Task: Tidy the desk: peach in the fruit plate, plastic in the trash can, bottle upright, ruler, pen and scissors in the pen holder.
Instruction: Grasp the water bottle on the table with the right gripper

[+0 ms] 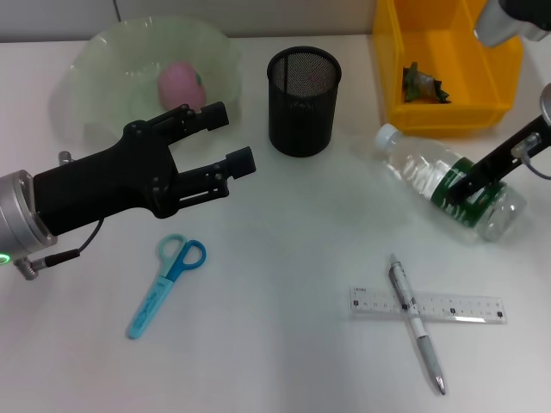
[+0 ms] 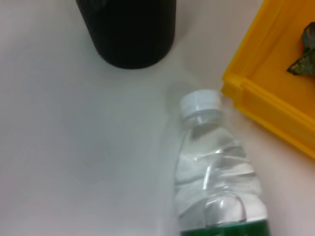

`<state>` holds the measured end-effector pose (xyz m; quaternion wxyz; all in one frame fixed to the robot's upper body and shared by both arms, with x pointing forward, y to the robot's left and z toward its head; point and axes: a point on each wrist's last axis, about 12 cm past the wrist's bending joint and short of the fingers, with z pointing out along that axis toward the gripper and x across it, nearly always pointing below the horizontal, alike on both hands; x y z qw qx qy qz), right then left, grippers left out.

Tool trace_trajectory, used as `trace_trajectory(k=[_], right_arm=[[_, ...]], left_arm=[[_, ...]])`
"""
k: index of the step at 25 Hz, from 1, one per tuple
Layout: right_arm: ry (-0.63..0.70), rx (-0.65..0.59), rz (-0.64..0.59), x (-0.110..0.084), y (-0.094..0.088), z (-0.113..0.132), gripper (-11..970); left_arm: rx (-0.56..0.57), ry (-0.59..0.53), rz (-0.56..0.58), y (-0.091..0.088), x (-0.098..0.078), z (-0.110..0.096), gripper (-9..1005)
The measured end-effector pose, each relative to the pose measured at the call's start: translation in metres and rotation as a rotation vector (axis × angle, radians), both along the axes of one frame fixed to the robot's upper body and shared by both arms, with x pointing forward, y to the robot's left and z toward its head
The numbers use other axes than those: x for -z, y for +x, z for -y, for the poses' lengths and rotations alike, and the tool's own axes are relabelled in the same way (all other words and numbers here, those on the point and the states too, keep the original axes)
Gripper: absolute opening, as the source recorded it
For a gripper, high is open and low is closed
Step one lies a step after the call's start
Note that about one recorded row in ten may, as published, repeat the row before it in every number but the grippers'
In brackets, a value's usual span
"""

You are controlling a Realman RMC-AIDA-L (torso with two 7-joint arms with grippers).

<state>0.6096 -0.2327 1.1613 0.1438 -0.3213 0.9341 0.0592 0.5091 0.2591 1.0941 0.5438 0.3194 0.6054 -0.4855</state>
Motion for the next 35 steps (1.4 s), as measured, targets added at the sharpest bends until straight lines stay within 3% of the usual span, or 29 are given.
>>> trace_trajectory(k=[15, 35], right_arm=[[-0.051, -0.044, 0.038, 0.015, 0.013, -0.017, 806], [-0.064, -0.052, -0.015, 0.030, 0.012, -0.021, 793]], left_arm=[[-0.001, 0.004, 0.006, 0.003, 0.000, 0.002, 800], [-0.004, 0.011, 0.014, 0.007, -0.002, 0.004, 800]])
